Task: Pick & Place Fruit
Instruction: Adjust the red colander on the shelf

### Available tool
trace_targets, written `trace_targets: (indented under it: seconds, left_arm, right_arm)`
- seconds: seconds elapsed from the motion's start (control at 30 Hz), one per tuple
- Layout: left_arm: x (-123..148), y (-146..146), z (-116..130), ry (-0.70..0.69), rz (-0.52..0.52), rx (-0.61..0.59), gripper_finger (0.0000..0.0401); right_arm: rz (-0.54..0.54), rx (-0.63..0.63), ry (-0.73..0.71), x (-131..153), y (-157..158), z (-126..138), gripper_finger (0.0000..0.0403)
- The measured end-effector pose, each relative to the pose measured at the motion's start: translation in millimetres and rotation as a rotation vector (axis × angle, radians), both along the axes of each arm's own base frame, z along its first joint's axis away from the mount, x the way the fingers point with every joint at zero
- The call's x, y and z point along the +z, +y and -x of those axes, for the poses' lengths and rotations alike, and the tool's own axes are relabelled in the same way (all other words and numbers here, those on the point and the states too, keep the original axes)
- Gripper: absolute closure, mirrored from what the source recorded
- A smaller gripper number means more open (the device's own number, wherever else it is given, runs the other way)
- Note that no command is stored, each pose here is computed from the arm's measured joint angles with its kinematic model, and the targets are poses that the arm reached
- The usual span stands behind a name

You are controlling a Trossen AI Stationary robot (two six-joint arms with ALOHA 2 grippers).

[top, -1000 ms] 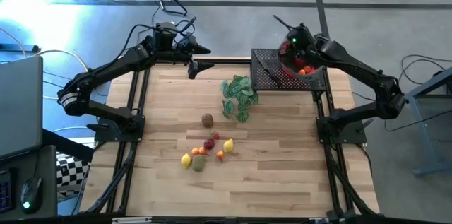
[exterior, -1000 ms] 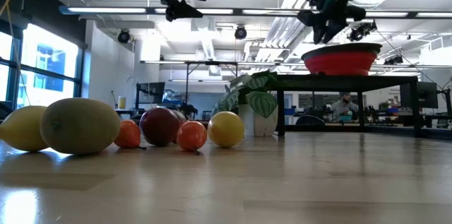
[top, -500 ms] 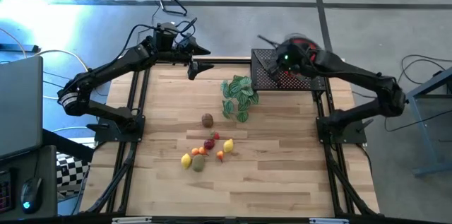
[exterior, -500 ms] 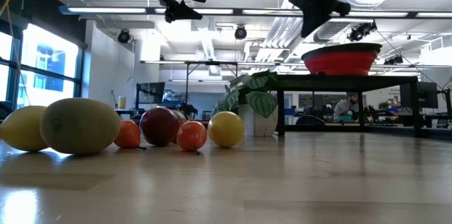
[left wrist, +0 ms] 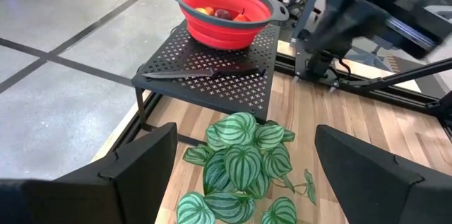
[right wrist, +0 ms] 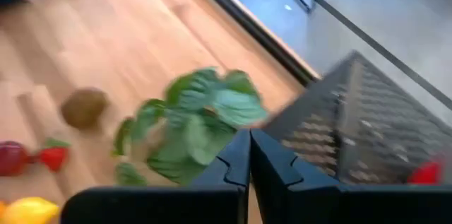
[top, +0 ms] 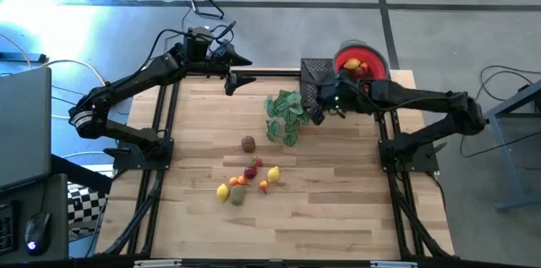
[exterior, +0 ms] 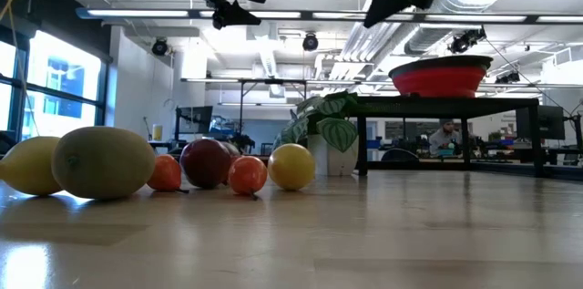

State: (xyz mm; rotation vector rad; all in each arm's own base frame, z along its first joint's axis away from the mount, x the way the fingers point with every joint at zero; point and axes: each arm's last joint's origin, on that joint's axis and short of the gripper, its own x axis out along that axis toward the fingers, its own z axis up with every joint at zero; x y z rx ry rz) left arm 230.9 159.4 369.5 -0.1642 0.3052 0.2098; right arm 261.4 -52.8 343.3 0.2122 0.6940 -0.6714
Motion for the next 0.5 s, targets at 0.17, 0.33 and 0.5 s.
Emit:
trace_targets:
  seconds: [0.17,0.33,0.5]
  left_arm:
    - [0,0,0,0.000,0.001,0.000,0.0072]
    - [-2,-1,1,0.020,0.014,-0.001,0.0072]
    - [-2,-1,1,0.027,-0.032,-0.016,0.0072]
  right_arm:
    - [0.012,0.033,-0.132,4,9,-15,0.0399]
    - [0.016,0.058,-0.289,1,17,-32,0.0399]
    - [0.037,0.092,-0.375,-10,23,-39,0.0399]
